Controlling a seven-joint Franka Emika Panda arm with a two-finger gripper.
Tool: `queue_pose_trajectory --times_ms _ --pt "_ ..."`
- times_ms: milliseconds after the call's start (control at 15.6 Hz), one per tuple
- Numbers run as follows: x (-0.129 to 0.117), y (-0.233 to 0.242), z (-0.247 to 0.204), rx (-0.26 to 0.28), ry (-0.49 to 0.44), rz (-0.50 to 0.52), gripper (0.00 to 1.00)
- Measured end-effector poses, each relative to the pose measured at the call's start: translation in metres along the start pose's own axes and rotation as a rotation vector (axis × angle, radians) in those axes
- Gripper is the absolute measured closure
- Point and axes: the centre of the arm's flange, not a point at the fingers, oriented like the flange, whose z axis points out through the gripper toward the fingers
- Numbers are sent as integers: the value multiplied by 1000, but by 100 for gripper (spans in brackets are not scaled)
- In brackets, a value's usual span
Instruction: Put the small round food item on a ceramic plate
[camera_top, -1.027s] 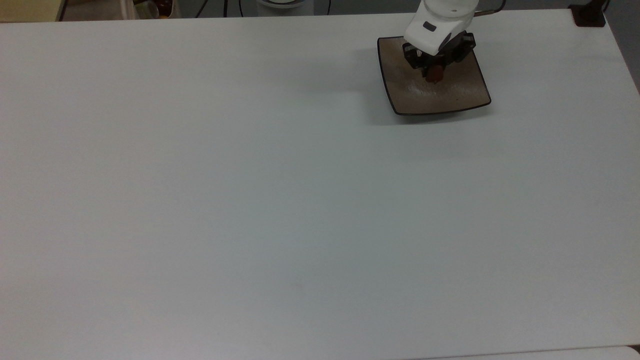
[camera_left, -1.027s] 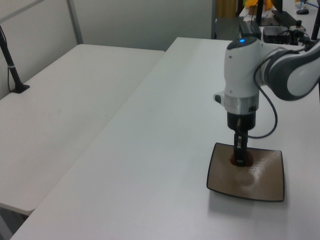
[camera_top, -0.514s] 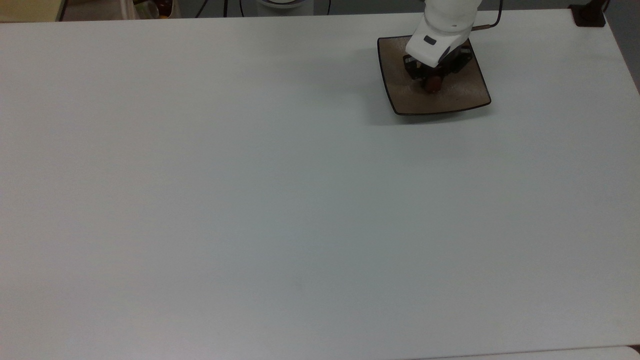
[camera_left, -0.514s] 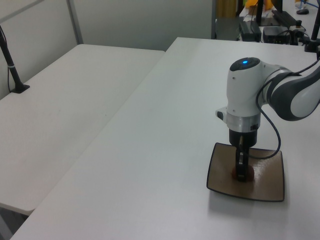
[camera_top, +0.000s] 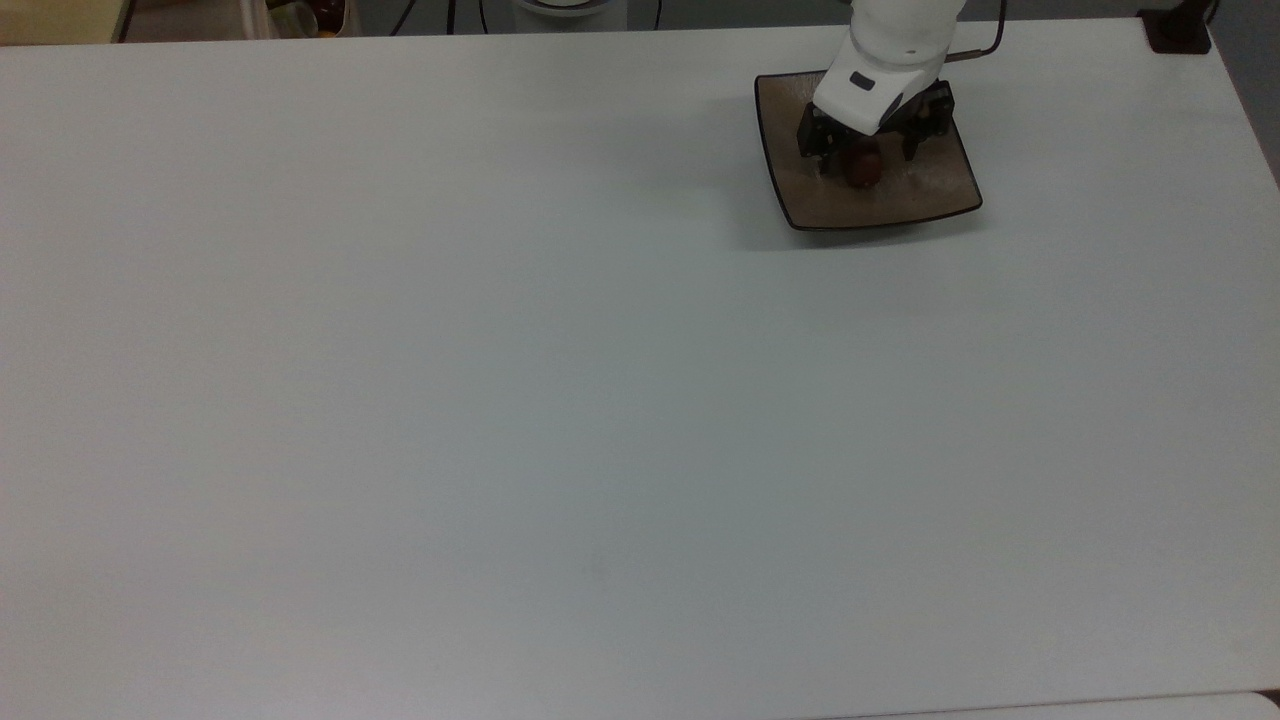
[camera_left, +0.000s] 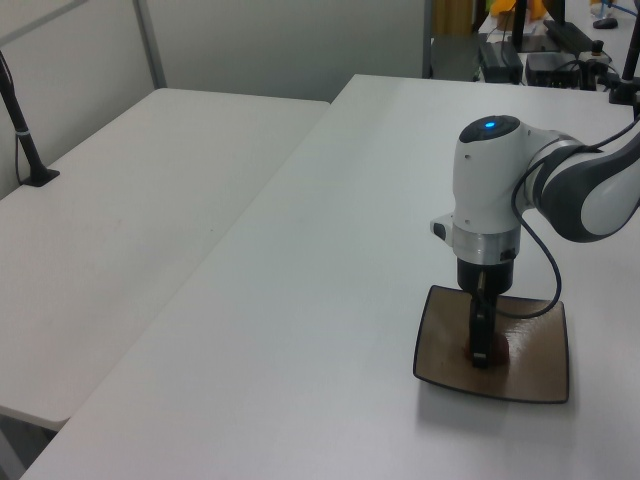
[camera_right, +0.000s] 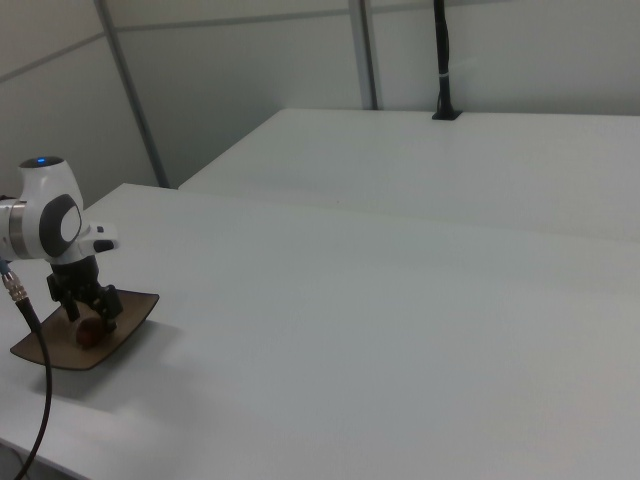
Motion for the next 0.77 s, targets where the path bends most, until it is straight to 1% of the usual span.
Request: queue_pose_trajectory --times_ms 193,321,385,578,770 --pt "8 -2 -28 9 56 -4 0" --pt "15 6 -60 6 110 5 0" --pt "18 14 -77 -1 119 18 0" --pt "29 49 -138 -32 143 82 0" --pt "38 102 -193 -53 161 183 0"
